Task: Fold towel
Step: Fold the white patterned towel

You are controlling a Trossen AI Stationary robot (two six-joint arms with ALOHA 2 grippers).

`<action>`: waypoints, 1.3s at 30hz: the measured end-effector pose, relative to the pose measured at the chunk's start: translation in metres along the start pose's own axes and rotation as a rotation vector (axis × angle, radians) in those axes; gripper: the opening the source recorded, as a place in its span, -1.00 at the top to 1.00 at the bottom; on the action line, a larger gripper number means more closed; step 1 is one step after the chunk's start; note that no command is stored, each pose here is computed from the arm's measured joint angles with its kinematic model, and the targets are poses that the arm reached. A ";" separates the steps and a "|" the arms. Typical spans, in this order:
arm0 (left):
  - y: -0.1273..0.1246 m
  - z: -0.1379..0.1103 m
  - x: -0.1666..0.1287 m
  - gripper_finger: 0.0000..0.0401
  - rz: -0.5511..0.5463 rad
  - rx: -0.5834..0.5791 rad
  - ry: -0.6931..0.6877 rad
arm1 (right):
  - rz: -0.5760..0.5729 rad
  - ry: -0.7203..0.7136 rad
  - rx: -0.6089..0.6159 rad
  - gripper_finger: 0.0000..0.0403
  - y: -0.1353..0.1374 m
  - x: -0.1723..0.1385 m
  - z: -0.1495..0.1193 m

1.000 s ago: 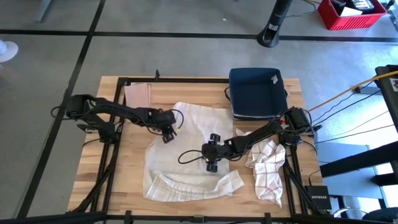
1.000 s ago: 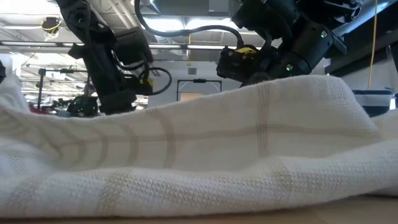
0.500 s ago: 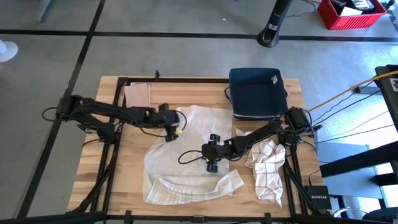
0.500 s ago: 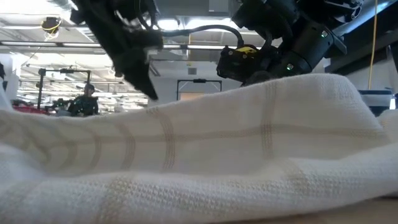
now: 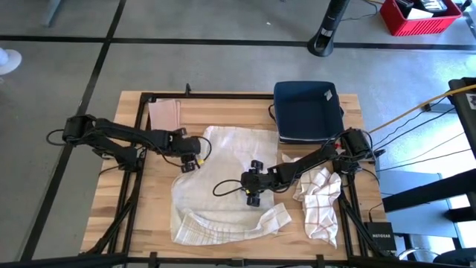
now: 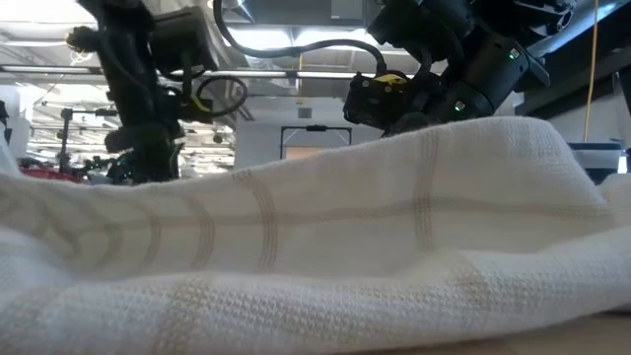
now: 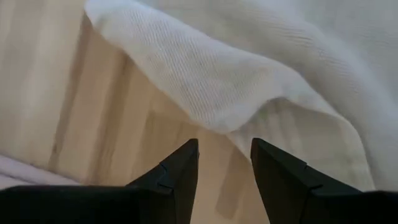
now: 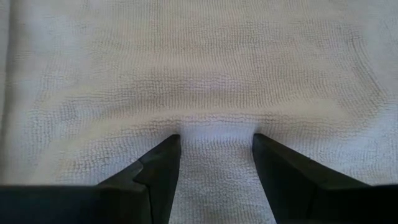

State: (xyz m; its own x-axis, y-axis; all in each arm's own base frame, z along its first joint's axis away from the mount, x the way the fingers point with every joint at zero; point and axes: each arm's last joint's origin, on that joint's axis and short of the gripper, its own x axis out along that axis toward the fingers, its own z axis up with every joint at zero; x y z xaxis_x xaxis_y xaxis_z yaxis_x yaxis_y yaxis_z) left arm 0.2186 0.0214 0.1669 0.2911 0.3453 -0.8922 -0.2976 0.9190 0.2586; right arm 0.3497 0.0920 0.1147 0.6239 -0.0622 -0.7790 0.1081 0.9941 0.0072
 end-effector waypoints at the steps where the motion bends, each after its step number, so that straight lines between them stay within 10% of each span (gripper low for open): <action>1: -0.001 0.000 0.002 0.30 0.009 -0.003 -0.019 | 0.000 0.000 0.000 -0.01 0.000 0.000 0.000; 29: -0.009 -0.003 0.038 0.30 0.074 0.126 -0.101 | 0.001 -0.001 0.001 -0.01 0.000 0.000 0.000; 39: 0.001 0.011 0.016 0.84 0.444 0.273 -0.143 | 0.001 -0.001 0.000 -0.01 0.000 0.000 0.000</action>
State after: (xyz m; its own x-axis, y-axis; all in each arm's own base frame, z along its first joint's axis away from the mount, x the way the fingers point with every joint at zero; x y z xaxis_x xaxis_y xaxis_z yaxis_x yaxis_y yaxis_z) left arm 0.2325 0.0302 0.1568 0.3177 0.7168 -0.6207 -0.1785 0.6882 0.7033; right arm 0.3499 0.0921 0.1149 0.6247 -0.0616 -0.7784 0.1079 0.9941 0.0079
